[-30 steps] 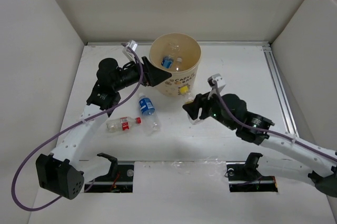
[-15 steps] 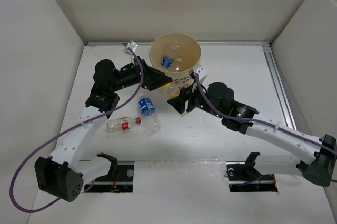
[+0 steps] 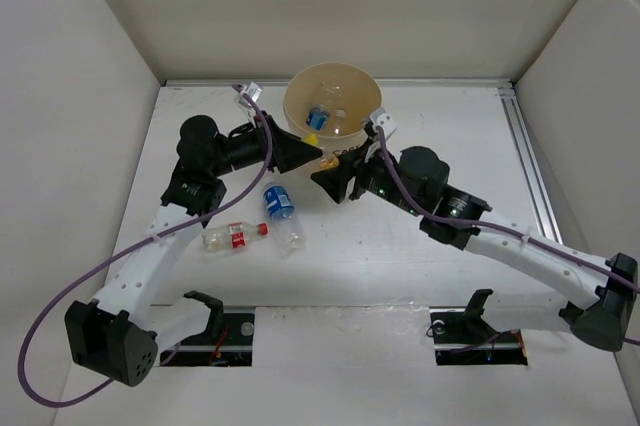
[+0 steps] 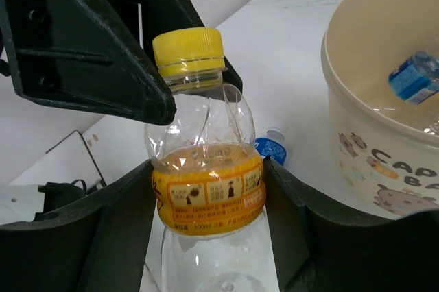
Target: Put the plastic bottles in the bin
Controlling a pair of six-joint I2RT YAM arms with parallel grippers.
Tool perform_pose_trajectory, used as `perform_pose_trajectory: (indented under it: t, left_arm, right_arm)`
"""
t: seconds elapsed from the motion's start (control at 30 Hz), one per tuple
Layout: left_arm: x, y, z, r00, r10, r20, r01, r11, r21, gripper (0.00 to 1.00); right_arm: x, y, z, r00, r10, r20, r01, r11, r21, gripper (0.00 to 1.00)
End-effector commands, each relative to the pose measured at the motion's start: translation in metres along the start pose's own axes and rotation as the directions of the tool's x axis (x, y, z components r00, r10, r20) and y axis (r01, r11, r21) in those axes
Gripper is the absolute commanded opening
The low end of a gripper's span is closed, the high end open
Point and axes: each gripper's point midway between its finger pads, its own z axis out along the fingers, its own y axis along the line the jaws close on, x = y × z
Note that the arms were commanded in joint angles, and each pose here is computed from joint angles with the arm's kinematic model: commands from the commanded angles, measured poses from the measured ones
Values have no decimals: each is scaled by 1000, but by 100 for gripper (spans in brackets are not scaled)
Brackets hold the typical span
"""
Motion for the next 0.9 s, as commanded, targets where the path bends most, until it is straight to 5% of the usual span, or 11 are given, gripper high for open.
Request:
perform_pose_trajectory:
  t: [0.0,0.1,0.13,0.23,0.3,0.33,0.43,0.67,0.87]
  left_arm:
    - [-7,-24,-6,997,76,23,-77,994,73,40]
    - [-11,-26,-5,997,78,25,-80,994,75,25]
    - [-18,-26,-4,995,84,49,-87,994,59,12]
    - [-31,-24,-3,990,97,101,-100,995,25,0]
    - [-40,-25,-3,986,96,135,-99,995,11,0]
    - [-47,-32,-3,982,101,157,-106,994,18,0]
    - [-69,-38,0,967,124,220,-130,992,9,0]
    - [-137,-32,13,906,195,377,-171,981,-97,0]
    - [-176,28,42,855,254,453,-156,957,-243,0]
  right_arm:
    - [-40,13,9,993,-5,122,10,999,-45,0]
    - [-40,19,12,992,-5,123,14,997,-77,0]
    - [-42,20,12,991,-4,133,15,997,-80,0]
    - [-45,22,12,990,5,139,8,996,-93,4]
    - [-39,21,12,992,5,128,7,996,-90,29]
    - [-47,21,8,988,6,152,7,996,-88,64]
    - [-45,12,4,986,-2,164,9,999,-41,100]
    - [-14,-46,-19,993,-47,104,23,976,216,100]
    - [-1,-67,-46,995,-50,87,24,963,270,100]
